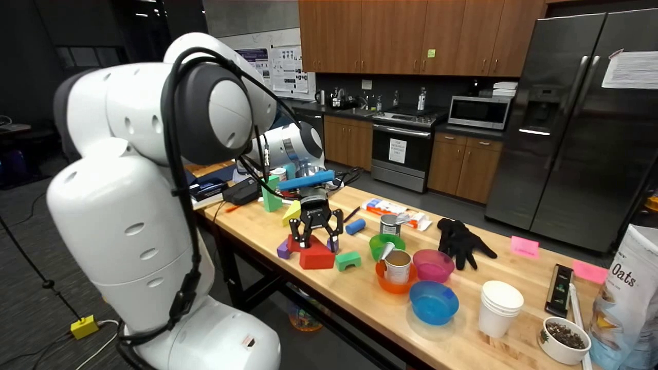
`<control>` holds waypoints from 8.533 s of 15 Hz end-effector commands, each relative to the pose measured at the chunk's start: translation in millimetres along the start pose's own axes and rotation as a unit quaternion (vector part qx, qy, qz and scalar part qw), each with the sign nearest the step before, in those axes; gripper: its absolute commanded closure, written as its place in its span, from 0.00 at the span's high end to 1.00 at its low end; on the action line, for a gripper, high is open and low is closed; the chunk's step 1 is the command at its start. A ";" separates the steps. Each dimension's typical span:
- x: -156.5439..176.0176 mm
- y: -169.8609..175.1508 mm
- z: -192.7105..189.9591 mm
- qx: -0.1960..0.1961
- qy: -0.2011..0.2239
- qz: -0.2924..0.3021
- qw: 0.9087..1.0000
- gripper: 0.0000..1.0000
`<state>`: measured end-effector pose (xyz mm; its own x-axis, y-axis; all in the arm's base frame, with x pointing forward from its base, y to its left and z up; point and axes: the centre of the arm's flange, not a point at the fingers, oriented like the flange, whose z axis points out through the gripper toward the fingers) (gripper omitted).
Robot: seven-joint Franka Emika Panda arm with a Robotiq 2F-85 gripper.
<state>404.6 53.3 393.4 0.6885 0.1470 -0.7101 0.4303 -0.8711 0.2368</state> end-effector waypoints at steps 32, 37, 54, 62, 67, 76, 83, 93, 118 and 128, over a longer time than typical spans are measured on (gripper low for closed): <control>-39.8 111.9 37.7 0.036 -0.114 0.032 0.992 0.64; -42.5 104.1 42.3 0.022 -0.113 0.042 0.992 0.64; -51.4 183.6 143.4 0.110 -0.266 0.246 0.925 0.39; -90.0 226.2 178.7 0.148 -0.388 0.324 0.850 0.39; -88.5 245.5 175.5 0.146 -0.419 0.330 0.833 0.39; -79.7 260.8 156.5 0.050 -0.376 0.256 0.889 0.39; -82.7 268.2 125.6 -0.061 -0.259 0.288 0.920 0.39; -103.9 260.0 81.6 -0.232 -0.121 0.401 0.878 0.39; 3.0 227.0 112.8 -0.027 0.358 0.493 0.793 0.39; 29.0 217.1 135.7 0.065 0.380 0.449 0.806 0.39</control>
<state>438.6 -190.5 338.7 0.8628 -0.3751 0.3389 -0.4875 -0.7949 0.3612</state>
